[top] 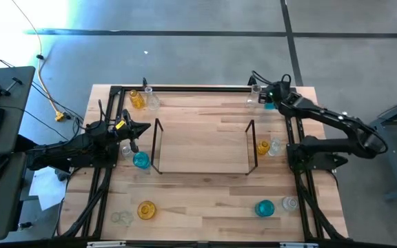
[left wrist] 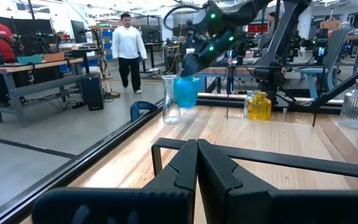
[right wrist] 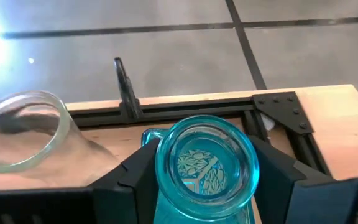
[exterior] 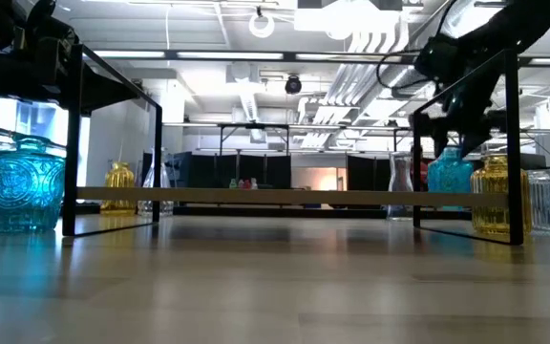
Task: Sort vases onto shelf
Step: Put the blue vase on the shelf
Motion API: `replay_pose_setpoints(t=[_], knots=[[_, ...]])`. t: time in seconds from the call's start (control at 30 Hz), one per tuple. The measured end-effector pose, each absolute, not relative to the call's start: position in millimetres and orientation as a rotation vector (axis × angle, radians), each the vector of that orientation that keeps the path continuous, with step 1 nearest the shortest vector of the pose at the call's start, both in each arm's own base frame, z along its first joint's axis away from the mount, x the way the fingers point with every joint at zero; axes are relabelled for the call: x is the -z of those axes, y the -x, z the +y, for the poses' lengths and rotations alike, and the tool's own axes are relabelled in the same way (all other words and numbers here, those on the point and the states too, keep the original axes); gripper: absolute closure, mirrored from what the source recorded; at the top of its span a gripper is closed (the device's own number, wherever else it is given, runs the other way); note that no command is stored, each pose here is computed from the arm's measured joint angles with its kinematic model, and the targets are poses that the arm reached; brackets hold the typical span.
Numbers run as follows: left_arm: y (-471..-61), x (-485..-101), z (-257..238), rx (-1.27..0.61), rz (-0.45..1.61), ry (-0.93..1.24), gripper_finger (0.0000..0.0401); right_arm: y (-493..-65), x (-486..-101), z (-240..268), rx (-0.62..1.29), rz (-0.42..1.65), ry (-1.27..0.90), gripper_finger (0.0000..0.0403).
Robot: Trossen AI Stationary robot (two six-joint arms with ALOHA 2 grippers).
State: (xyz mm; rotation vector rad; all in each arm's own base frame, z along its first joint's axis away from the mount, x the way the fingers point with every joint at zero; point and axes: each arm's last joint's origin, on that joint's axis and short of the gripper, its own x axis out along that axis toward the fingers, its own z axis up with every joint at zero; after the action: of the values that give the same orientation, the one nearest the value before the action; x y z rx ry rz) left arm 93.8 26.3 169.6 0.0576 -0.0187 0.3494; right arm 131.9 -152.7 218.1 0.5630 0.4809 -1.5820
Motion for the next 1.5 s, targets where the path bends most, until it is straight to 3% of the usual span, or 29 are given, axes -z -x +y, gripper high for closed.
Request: replay_pose_setpoints(t=[0.23, 0.4, 0.53, 0.7, 0.87, 1.07, 1.5], knots=[[-94, -170, 26, -0.35, -0.02, -0.058, 0.0398, -131, -278, -119, 1.572, 0.476, -0.559, 0.0231], [-94, -170, 26, -0.35, -0.02, -0.058, 0.0398, -144, -330, -89, 1.45, 0.406, -0.567, 0.0231], [-94, -170, 26, -0.35, -0.02, -0.058, 0.0398, -160, -367, -65, 1.336, 0.294, -0.561, 0.0231], [-94, -170, 26, -0.35, -0.02, -0.058, 0.0398, -200, -387, -38, 1.215, 0.268, -0.537, 0.0231], [-94, -170, 26, -0.35, -0.021, -0.058, 0.0398, -255, -384, -17, 1.187, 0.359, -0.504, 0.0231], [-94, -170, 26, -0.35, -0.021, -0.058, 0.0398, -307, -361, 2, 1.311, 0.479, -0.503, 0.0231], [-94, -170, 26, -0.35, -0.023, -0.044, 0.0398, -358, -291, 25, 1.463, 0.631, -0.579, 0.0231]])
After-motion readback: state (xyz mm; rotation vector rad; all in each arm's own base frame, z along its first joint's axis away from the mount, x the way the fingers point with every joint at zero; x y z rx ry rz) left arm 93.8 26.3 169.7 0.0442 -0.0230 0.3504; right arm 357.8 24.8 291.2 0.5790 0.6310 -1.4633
